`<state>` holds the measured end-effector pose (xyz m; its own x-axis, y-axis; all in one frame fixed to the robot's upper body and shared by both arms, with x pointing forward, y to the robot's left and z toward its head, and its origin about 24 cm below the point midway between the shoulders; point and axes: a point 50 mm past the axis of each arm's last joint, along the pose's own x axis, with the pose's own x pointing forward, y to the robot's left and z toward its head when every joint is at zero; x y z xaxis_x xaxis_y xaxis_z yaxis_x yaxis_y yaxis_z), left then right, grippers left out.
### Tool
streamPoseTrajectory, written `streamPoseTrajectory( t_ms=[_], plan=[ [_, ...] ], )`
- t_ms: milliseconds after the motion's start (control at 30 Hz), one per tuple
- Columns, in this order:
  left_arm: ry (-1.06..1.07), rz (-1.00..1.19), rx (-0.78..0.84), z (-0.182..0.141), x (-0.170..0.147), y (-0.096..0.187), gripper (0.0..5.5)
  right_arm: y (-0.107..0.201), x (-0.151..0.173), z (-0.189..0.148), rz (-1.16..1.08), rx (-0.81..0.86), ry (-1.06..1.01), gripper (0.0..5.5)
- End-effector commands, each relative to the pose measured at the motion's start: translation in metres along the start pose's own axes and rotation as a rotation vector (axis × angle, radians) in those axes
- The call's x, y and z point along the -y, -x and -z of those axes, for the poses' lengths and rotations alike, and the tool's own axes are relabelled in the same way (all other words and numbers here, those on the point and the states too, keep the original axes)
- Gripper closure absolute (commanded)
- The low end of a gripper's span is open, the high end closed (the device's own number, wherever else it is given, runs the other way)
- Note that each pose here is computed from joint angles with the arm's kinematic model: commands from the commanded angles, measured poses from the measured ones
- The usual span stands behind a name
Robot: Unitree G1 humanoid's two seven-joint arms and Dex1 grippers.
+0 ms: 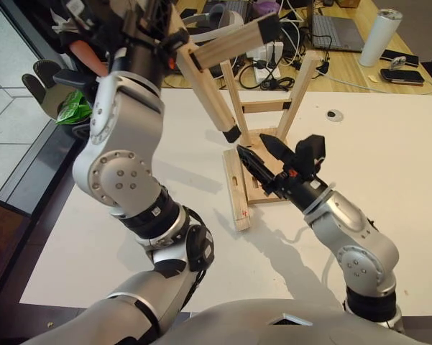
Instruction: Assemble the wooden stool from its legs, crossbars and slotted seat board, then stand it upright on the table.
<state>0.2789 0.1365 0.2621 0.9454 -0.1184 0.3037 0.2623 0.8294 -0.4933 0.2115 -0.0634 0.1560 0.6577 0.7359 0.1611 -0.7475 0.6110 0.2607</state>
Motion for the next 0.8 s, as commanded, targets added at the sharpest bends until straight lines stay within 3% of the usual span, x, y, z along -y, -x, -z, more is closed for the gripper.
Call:
streamPoseTrajectory(
  t_ms=[33,267,500,800],
  plan=[
    [0.032,0.108,-0.054,0.013,0.021,0.008,4.48,-0.008,0.016,-0.002,-0.023,-0.104,0.068,2.22],
    [0.002,0.228,-0.139,0.023,0.029,0.021,4.48,-0.003,0.044,-0.004,0.097,-0.173,0.178,2.22],
    [-0.117,0.312,-0.283,0.025,0.01,0.037,4.48,0.011,0.066,-0.012,0.212,-0.179,0.255,2.22],
    [0.001,0.151,-0.224,0.006,-0.009,0.013,4.48,0.025,0.052,-0.002,0.027,-0.256,0.282,2.22]
  ],
)
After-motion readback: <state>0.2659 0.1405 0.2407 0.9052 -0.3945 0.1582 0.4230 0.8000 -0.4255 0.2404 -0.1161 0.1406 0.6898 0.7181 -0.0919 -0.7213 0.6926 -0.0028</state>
